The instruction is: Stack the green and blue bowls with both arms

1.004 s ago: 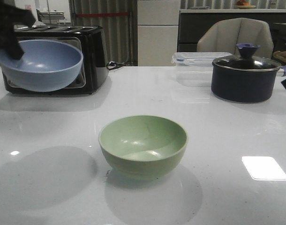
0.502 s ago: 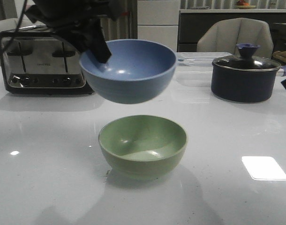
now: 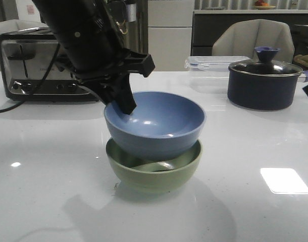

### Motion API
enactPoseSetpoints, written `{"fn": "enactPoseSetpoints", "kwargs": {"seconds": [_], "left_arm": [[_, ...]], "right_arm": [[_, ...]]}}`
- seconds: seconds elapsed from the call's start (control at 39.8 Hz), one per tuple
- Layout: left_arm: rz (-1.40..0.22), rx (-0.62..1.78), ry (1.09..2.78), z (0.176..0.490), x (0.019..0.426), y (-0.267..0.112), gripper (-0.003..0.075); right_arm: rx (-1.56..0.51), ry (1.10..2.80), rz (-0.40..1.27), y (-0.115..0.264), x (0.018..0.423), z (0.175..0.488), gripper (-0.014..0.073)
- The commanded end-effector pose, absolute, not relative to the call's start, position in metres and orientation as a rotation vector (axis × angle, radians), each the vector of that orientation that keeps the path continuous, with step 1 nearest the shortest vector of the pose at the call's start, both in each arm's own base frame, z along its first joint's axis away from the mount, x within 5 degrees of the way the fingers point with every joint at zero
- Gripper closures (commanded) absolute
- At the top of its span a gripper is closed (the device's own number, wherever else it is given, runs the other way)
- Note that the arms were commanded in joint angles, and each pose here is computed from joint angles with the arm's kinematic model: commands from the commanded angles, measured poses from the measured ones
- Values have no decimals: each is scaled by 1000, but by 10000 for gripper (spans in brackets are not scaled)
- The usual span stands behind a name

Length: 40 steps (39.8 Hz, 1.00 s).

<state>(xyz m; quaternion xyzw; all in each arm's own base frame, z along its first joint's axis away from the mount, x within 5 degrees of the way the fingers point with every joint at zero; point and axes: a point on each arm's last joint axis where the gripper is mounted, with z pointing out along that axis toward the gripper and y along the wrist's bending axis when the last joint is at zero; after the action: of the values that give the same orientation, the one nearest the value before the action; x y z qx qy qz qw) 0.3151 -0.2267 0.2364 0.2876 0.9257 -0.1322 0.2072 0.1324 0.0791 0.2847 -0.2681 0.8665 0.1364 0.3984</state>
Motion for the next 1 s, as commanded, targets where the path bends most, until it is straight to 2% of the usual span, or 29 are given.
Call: {"fn": "enactPoseSetpoints", "kwargs": {"seconds": [0.0,0.33,0.43,0.53,0.63,0.8,0.98], "left_arm": [[-417,762,2494,256,317,-232,627],[-405,768,2523,241,321,-235,613],[-405,769,2525,241,321,-235,538],[-404,774,2534,242,320,-234,416],[-412,775,2511,254,316,-232,360],[-375,809,2431,294,299,-217,379],[-365,798,2305,337,264,-190,393]], "right_arm": [[-655,2103,345,80,136,299,213],[-655,2103,345,80,136,299,213],[-655,2103,345,80,136,299,213],[-655,2103,345,80,136,299,213],[-655,2103,345,80,136,299,213],[-655,2103,345,80,136,299,213],[-655,2103,345,80,136,299,213]]}}
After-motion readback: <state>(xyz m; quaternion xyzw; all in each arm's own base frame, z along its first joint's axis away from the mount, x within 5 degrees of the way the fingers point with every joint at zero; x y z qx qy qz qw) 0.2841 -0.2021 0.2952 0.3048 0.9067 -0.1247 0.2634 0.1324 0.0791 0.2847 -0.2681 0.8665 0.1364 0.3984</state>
